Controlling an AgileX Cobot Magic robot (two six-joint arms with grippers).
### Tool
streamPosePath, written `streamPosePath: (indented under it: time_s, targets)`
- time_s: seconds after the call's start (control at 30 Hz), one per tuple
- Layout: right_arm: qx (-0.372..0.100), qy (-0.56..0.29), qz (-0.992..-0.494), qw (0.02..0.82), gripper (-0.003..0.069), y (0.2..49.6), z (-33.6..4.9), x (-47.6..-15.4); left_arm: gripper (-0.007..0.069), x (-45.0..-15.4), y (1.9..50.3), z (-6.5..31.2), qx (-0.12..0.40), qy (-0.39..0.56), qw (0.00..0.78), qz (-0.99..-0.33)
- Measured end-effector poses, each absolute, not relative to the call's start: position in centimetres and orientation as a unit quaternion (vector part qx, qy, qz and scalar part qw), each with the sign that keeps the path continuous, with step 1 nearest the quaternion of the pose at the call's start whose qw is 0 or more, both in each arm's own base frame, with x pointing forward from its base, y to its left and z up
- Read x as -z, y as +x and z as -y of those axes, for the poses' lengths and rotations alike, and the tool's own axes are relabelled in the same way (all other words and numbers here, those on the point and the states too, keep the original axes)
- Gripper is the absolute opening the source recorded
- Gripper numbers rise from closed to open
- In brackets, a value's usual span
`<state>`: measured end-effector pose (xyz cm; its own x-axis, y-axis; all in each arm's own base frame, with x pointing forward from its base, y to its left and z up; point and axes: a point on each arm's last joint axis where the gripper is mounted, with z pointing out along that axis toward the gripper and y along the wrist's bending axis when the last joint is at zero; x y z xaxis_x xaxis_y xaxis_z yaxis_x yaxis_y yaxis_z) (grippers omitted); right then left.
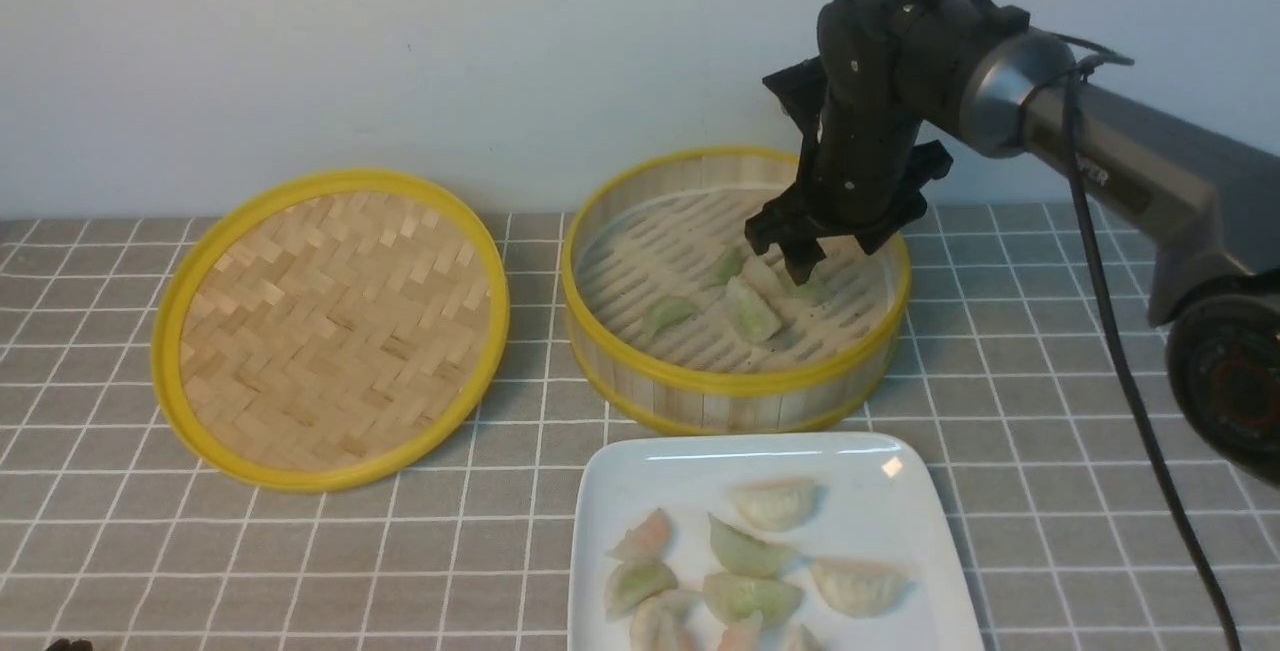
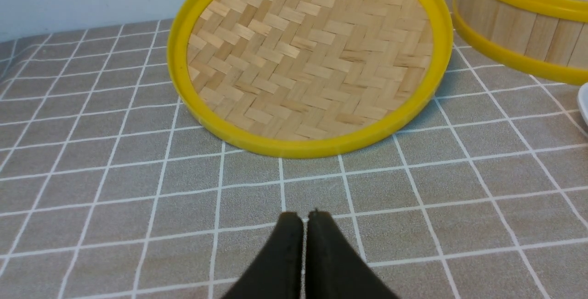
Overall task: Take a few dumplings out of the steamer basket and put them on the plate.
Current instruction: Use the right arm to grab a dumpling from inside the steamer, then use the right arm to put the dumpling into the plate
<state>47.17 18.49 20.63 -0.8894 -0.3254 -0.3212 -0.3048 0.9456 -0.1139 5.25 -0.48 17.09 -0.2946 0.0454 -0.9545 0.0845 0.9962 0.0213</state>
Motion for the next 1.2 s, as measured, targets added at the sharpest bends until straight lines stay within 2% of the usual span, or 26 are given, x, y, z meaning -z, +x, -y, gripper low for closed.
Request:
streamPosePath:
  time_s: [0.2,0.3,0.37,0.43,0.47,0.6,0.7,0.77,0.87,0.93,0.97,1.07,1.1,1.2]
  targets:
    - [0.033,-0.17,-0.973,0.152,0.0484,47.6,-18.7,-17.9,-0.0005,-17.1,5.2,0.5,0.016,0.04,0.593,-0.804]
    - [0.03,-0.171,-0.973,0.154,0.0443,47.8,-18.8,-17.6,-0.0005,-17.1,5.2,0.5,0.016,0.04,0.593,-0.804]
    - [0.023,-0.17,-0.973,0.153,0.0349,47.8,-19.0,-17.4,-0.0005,-17.1,5.2,0.5,0.016,0.04,0.593,-0.804]
    - [0.022,-0.171,-0.973,0.155,0.0144,47.8,-19.0,-17.5,-0.0005,-17.1,5.2,0.5,0.016,0.04,0.593,-0.804]
    - [0.022,-0.171,-0.973,0.156,0.0097,47.8,-19.0,-17.6,-0.0005,-17.1,5.2,0.5,0.016,0.04,0.593,-0.804]
    - [0.017,-0.171,-0.972,0.162,0.0095,47.3,-18.8,-19.6,-0.0005,-17.1,5.2,0.5,0.016,0.04,0.593,-0.804]
    - [0.013,-0.177,-0.966,0.188,0.0095,46.6,-18.6,-22.8,-0.0005,-17.1,5.2,0.5,0.016,0.04,0.593,-0.804]
    - [0.005,-0.18,-0.961,0.212,0.0095,45.4,-18.1,-26.0,-0.0005,-17.1,5.2,0.5,0.016,0.04,0.593,-0.804]
    - [-0.022,-0.177,-0.96,0.214,0.0095,43.2,-17.7,-28.5,-0.0005,-17.1,5.2,0.5,0.016,0.04,0.593,-0.804]
    - [-0.055,-0.178,-0.962,0.199,0.0095,39.9,-17.2,-30.1,-0.0005,-17.1,5.2,0.5,0.016,0.04,0.593,-0.804]
    - [-0.06,-0.178,-0.964,0.189,0.0095,39.7,-17.2,-29.7,-0.0005,-17.1,5.2,0.5,0.016,0.04,0.593,-0.804]
    - [-0.093,-0.201,-0.967,0.126,0.0095,34.3,-17.3,-28.6,-0.0005,-17.1,5.2,0.5,0.016,0.04,0.593,-0.804]
    - [-0.095,-0.203,-0.967,0.125,0.0095,33.9,-17.3,-28.8,-0.0005,-17.1,5.2,0.5,0.016,0.04,0.593,-0.804]
    - [-0.111,-0.211,-0.97,0.057,0.0095,29.2,-17.2,-25.1,-0.0005,-17.1,5.2,0.5,0.016,0.04,0.593,-0.804]
